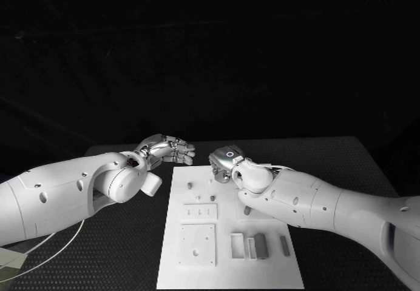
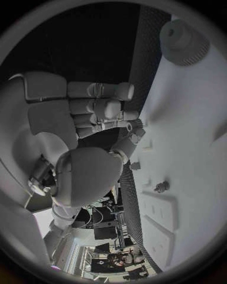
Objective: Assemble the parts on the task board
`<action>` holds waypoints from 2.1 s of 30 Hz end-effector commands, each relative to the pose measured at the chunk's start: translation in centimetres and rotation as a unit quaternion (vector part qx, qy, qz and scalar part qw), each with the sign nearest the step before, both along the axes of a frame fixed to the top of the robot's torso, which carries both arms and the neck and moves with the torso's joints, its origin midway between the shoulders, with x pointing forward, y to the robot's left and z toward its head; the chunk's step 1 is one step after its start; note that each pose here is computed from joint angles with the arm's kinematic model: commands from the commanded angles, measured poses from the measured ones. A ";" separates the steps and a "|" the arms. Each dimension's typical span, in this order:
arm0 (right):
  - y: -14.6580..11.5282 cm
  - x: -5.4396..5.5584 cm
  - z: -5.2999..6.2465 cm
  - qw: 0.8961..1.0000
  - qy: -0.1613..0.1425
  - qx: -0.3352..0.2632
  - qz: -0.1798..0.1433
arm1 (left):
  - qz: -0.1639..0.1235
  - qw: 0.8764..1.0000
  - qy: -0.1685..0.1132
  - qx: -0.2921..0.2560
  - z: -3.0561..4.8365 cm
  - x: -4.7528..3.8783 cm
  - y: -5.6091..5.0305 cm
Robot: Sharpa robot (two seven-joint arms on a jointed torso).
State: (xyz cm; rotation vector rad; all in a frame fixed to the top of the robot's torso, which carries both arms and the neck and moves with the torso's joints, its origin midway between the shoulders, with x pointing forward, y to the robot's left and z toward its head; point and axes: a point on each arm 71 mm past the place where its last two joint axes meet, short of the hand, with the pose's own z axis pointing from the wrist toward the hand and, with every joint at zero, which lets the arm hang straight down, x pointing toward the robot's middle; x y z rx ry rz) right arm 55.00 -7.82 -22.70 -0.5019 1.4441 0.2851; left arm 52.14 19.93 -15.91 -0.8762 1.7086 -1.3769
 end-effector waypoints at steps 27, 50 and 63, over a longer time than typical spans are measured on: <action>0.5 0.5 -0.1 1.000 0.000 -0.003 0.001 | -0.013 1.000 -0.002 -0.005 0.27 0.03 -0.7; 1.5 0.5 -0.3 1.000 0.004 0.000 0.007 | -0.016 1.000 -0.002 -0.005 0.28 0.04 -1.0; 1.9 0.2 -0.2 1.000 0.004 0.007 0.015 | -0.015 1.000 -0.002 -0.004 0.28 0.09 -0.9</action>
